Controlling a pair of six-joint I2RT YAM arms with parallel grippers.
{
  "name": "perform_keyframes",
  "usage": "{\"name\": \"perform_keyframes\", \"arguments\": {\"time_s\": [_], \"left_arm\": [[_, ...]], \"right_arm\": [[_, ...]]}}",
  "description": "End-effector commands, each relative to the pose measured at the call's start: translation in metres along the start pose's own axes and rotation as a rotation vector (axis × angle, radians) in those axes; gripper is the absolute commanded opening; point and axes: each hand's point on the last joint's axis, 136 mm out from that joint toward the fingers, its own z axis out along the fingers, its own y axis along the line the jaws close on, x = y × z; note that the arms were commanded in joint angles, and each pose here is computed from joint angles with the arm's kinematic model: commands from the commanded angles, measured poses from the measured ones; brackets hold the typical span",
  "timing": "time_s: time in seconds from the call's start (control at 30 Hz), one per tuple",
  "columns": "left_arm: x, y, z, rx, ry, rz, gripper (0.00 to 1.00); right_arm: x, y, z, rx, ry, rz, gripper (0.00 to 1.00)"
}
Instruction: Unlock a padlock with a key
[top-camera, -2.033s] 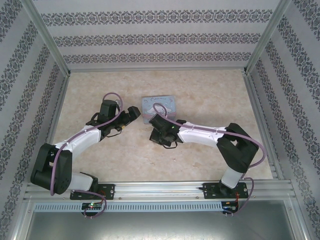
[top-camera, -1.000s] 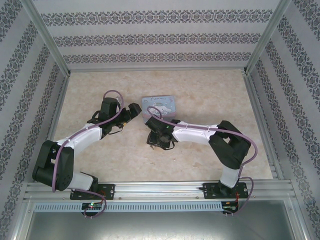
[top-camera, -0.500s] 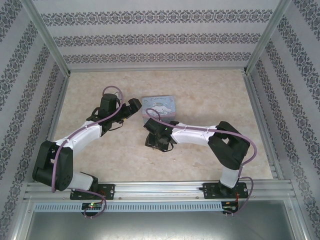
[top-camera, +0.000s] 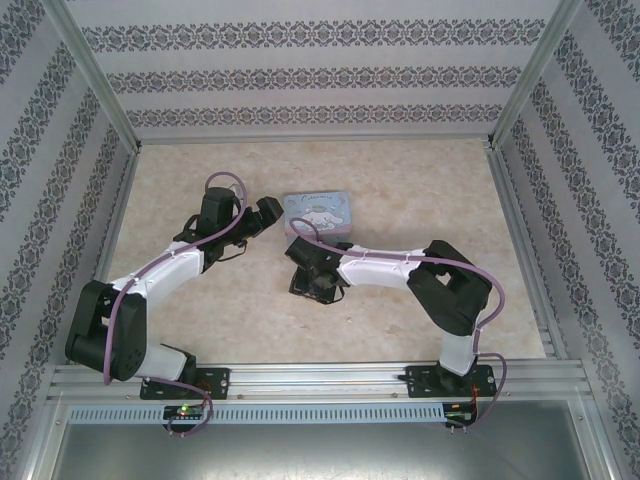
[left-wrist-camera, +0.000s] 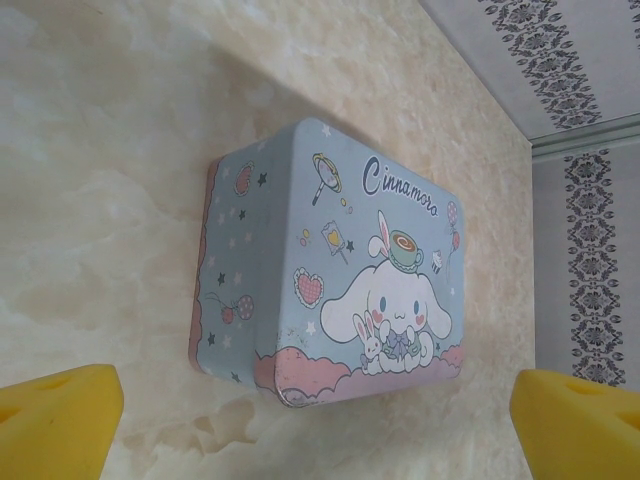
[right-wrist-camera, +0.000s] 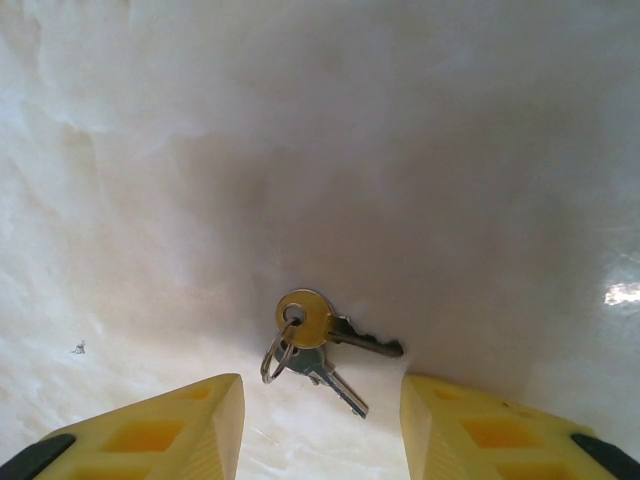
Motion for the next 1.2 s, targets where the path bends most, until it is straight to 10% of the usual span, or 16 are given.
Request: {"name": "perform_keyframes", "arguments": {"time_s": [0.0, 1.17], "left_arm": [[-0.003, -0.006, 0.002, 0.002, -0.007, 0.025, 0.99], [-0.011, -0.008, -0.004, 0.032, -0.049, -0.002, 0.99]], "right_arm": [[-0.011, 0.004, 0.005, 0.001, -0.011, 0.009, 0.46], [-0.002, 0.005, 0.003, 0.174, -0.028, -0.123, 0.43]]}}
